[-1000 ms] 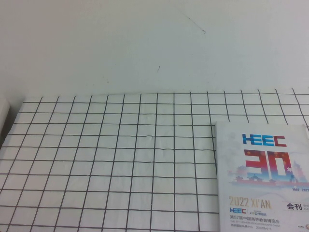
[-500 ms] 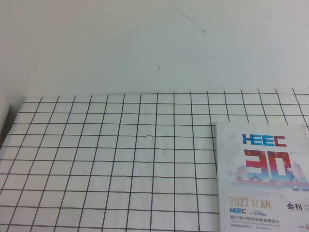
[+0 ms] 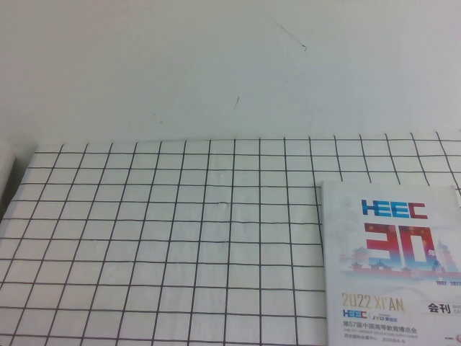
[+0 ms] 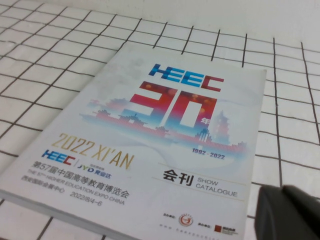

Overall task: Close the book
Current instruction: 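Close the open booklet and leave it lying on the table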

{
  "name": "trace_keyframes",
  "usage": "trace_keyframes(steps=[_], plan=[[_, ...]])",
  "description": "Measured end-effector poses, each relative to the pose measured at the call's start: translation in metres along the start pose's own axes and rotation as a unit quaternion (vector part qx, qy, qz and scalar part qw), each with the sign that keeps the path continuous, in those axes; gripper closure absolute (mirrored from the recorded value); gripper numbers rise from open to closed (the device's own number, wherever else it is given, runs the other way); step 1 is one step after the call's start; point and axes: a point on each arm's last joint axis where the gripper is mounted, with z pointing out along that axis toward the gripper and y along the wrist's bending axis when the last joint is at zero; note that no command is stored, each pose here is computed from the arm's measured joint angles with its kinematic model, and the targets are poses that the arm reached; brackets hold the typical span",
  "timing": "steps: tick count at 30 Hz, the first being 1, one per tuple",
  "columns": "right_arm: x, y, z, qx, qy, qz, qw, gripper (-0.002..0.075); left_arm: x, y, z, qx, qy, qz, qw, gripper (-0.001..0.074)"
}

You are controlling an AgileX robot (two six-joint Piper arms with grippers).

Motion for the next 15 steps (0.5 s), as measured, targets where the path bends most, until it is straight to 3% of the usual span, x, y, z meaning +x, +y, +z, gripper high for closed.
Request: trace_keyframes(steps=[15], plan=[[-0.0001,-0.0001,0.0003,0.001,-0.003,-0.002,1.0,0.0729,0.0,0.0,0.0,0.0,0.0,0.0,1.0,0.0738]])
